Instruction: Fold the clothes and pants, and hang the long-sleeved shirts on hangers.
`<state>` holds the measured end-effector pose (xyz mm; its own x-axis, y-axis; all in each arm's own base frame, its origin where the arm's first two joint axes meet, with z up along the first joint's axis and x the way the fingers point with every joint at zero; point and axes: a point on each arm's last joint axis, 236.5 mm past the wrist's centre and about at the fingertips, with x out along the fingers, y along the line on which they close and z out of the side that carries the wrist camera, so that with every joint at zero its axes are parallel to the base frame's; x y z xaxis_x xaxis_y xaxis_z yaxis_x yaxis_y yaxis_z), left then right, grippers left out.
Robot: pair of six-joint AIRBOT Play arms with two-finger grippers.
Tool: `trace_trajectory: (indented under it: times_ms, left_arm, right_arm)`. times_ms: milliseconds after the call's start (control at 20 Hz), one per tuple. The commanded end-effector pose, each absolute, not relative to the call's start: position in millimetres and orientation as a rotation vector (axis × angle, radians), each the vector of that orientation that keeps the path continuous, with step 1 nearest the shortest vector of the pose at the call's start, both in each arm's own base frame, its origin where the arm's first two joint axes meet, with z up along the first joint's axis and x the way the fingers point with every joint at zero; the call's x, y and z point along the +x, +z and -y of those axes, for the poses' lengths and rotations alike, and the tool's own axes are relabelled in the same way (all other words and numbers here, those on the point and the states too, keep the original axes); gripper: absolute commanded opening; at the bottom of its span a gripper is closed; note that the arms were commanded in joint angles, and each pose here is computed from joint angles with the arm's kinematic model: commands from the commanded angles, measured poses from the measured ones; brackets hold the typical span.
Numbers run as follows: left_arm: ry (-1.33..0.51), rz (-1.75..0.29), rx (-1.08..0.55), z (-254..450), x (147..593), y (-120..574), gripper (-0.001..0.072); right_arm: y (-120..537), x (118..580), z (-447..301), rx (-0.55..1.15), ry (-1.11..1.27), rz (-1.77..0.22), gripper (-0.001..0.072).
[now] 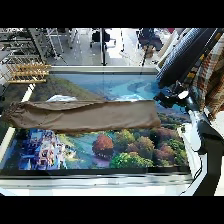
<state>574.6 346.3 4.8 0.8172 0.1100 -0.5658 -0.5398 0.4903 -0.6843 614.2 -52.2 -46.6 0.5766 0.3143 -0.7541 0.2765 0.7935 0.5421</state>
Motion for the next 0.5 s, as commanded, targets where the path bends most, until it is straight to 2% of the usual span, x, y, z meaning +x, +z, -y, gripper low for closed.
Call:
trace_trajectory:
  times_ms: [0,50,150,250,350,450]
  left_arm:
    - [0.348,-0.698,-0.923,-332,533,-2,0.0711]
    - [0.343,-0.794,-0.919,-329,508,-9,0.0709]
    - [0.337,-0.976,-0.926,-323,462,-25,0.0704]
    - [0.315,-1.107,-0.957,-312,431,-37,0.0703]
    - [0.286,-1.166,-0.978,-301,421,-38,0.0701]
    - [0.264,-1.191,-0.981,-292,420,-38,0.0641]
  right_arm:
    - [-48,553,48,0.686,0.092,-1.223,0.0565]
    - [-43,538,48,0.677,0.105,-1.26,0.0564]
    - [-36,515,47,0.664,0.115,-1.285,0.0499]
    - [-43,497,42,0.683,0.113,-1.33,0.0541]
    - [-57,490,39,0.702,0.111,-1.364,0.055]
    - [-69,496,42,0.709,0.098,-1.35,0.0549]
